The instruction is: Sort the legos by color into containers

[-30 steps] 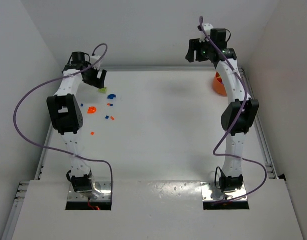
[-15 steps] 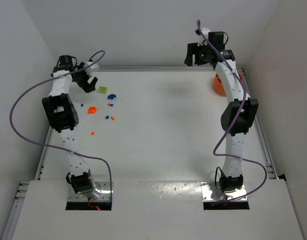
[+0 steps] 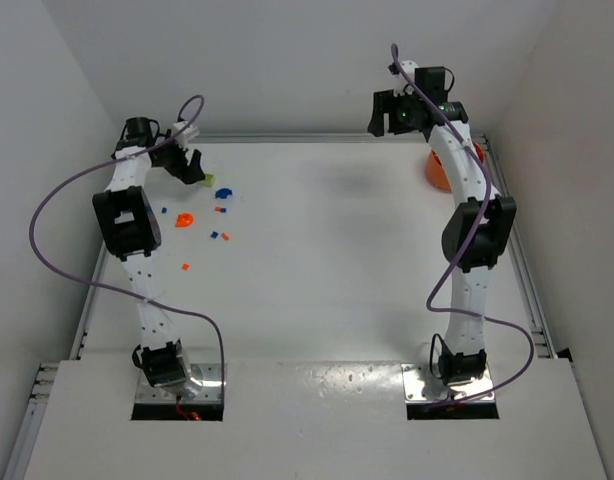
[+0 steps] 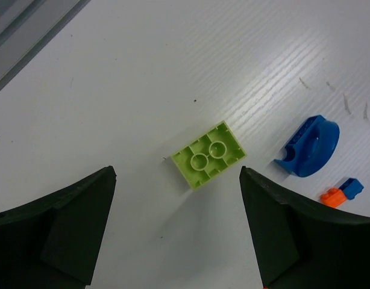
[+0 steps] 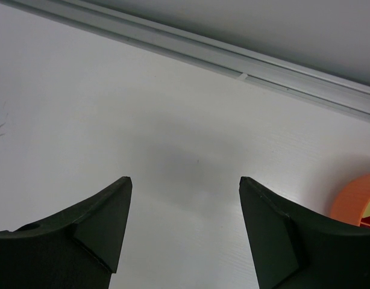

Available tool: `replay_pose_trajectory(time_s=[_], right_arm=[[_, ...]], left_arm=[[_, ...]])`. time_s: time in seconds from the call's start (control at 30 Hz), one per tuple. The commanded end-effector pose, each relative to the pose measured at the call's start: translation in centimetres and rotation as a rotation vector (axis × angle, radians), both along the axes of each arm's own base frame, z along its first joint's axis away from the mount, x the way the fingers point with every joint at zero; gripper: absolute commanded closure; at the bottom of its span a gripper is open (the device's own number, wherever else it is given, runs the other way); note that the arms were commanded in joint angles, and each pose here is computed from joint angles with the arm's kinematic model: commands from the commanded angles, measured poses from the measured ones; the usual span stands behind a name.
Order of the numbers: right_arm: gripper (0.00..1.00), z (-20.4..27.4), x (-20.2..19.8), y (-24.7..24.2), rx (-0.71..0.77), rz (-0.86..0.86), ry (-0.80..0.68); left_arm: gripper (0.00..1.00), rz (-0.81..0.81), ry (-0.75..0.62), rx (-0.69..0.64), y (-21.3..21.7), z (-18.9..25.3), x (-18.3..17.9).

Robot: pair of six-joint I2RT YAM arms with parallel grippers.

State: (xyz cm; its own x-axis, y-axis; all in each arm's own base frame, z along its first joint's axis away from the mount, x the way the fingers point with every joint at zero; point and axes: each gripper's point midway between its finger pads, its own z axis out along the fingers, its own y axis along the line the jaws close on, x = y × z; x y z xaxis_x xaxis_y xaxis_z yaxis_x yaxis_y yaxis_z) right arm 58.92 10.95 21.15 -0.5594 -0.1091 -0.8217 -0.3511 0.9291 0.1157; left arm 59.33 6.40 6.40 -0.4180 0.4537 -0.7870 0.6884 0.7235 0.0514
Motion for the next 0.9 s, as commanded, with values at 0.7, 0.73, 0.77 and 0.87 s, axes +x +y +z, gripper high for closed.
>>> replay_pose_trajectory(time_s=[0.7, 0.73, 0.77, 0.87], right_arm=[[0.26, 3.0, -0.3, 0.9, 0.004, 0.025, -0.07], [0.26, 3.0, -0.3, 0.9, 0.004, 0.025, -0.07], [0.26, 3.0, -0.3, 0.9, 0.004, 0.025, -0.07], [0.26, 3.5, -0.4, 0.8, 0.005, 0.025, -0.079]], left_arm=[[0.05, 0.672, 0.063, -0.008, -3.1, 2.5, -1.2], [0.05, 0.672, 0.063, -0.008, -3.1, 2.5, -1.2], [0.05, 0.683, 0.054, -0.001, -2.8, 2.7, -0.8], [0.05, 0.695, 0.034, 0.004, -2.5, 2.8, 0.3]])
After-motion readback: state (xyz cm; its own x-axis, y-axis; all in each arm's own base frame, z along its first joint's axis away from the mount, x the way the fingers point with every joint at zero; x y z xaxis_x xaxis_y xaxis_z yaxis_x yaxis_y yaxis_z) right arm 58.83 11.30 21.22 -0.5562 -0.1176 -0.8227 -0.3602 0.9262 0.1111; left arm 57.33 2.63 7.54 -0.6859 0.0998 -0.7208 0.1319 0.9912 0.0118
